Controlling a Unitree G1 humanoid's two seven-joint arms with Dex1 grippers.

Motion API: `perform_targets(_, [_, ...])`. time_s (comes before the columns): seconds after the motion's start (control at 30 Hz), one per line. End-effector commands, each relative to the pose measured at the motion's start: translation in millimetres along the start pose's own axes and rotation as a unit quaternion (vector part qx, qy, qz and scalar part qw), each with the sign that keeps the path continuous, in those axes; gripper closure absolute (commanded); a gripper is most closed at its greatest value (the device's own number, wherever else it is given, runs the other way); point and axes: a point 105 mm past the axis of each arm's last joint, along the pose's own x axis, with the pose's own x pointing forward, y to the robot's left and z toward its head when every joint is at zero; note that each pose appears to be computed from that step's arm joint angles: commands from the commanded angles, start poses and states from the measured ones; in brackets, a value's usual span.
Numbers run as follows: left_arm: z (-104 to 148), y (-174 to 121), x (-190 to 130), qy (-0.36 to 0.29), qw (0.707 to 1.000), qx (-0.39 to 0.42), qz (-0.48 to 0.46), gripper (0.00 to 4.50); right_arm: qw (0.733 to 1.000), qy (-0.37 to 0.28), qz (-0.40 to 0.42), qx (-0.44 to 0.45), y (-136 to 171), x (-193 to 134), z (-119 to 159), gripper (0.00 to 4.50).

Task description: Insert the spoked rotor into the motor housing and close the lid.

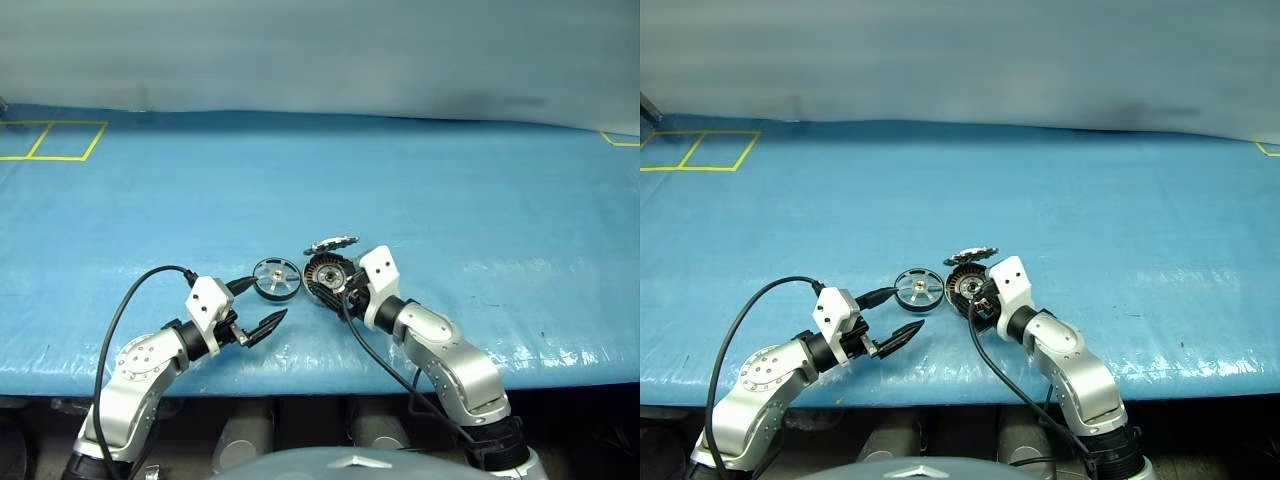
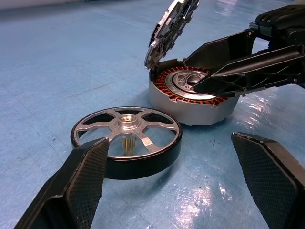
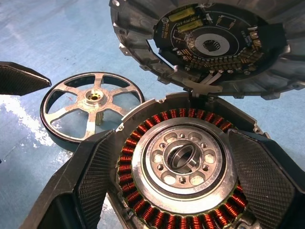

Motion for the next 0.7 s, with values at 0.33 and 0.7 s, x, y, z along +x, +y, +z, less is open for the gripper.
perform_targets(0.33, [8.8,-0.5,-0.4,-0.012,1.000,0.017,-0.005,0.00,0.998,0.000,-0.011,-0.067,7.5,-3.1,25.5,3.43])
perform_targets(0.7, [9.6,-1.6,-1.0,-0.011,1.000,0.017,-0.005,0.00,0.994,0.049,-0.014,-0.092,15.3,2.7,20.6,4.49])
